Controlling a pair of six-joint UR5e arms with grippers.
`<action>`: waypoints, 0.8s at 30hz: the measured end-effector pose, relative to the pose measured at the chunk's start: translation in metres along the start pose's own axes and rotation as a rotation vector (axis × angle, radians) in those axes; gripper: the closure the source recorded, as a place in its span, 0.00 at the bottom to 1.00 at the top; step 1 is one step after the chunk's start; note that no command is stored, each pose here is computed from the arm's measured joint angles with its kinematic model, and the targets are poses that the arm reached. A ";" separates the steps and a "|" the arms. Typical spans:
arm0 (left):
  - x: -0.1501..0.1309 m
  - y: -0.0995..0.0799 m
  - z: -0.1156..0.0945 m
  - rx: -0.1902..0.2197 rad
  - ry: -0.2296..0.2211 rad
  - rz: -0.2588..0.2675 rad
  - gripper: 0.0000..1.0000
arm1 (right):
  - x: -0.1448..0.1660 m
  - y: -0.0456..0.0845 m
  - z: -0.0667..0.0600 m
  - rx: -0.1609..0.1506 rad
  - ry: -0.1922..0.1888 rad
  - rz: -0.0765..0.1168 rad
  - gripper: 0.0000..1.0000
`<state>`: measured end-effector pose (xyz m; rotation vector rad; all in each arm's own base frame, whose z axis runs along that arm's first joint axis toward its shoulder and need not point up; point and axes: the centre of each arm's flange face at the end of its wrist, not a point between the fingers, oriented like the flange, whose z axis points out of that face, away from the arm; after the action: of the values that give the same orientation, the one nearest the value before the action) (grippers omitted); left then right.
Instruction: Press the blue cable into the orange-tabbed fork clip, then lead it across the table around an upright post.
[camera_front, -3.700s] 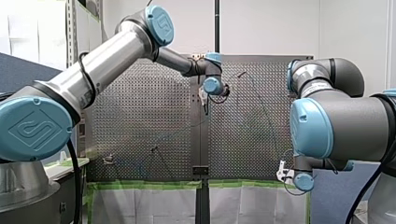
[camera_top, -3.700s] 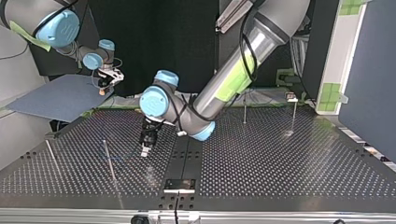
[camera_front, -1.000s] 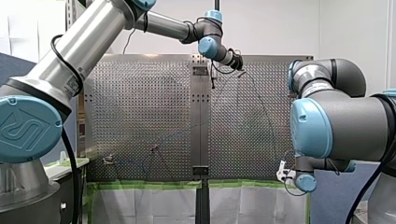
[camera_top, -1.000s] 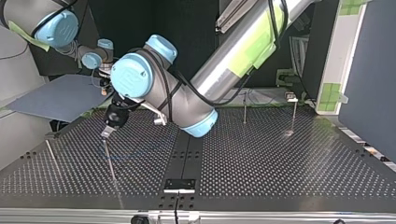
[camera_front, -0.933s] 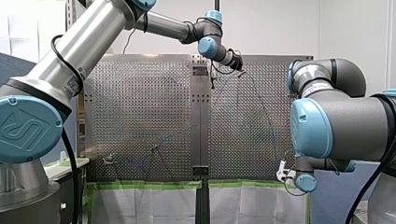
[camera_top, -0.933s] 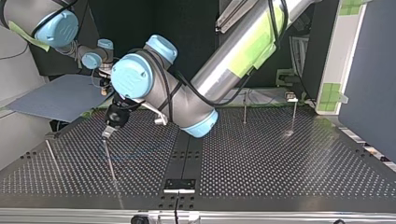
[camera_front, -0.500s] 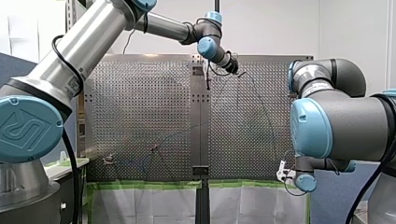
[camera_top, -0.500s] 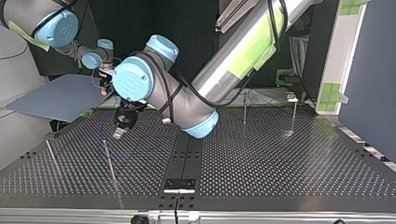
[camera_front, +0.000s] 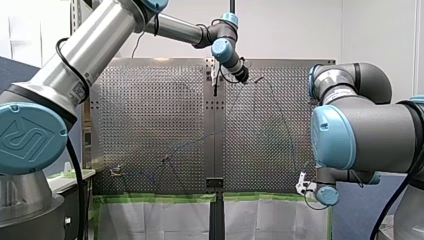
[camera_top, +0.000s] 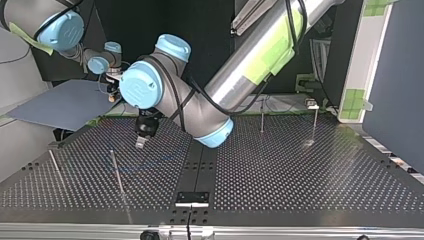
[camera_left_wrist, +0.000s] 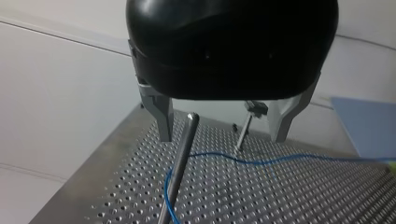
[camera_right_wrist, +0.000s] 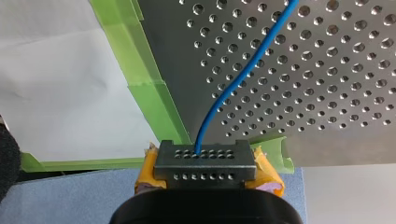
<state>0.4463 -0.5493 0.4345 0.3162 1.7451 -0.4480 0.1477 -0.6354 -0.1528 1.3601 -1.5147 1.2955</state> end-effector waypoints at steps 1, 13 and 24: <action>0.000 0.000 0.000 -0.007 0.000 0.007 0.01 | 0.000 0.000 0.000 0.000 -0.001 -0.001 1.00; -0.002 0.007 -0.003 -0.097 -0.013 0.041 0.01 | 0.000 -0.001 0.000 0.000 -0.002 -0.002 1.00; -0.003 0.007 -0.003 -0.098 -0.015 0.041 0.01 | 0.000 -0.001 0.000 0.000 -0.002 -0.002 1.00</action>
<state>0.4467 -0.5418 0.4369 0.2777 1.7368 -0.3334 0.1484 -0.6350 -0.1530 1.3631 -1.5144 1.2937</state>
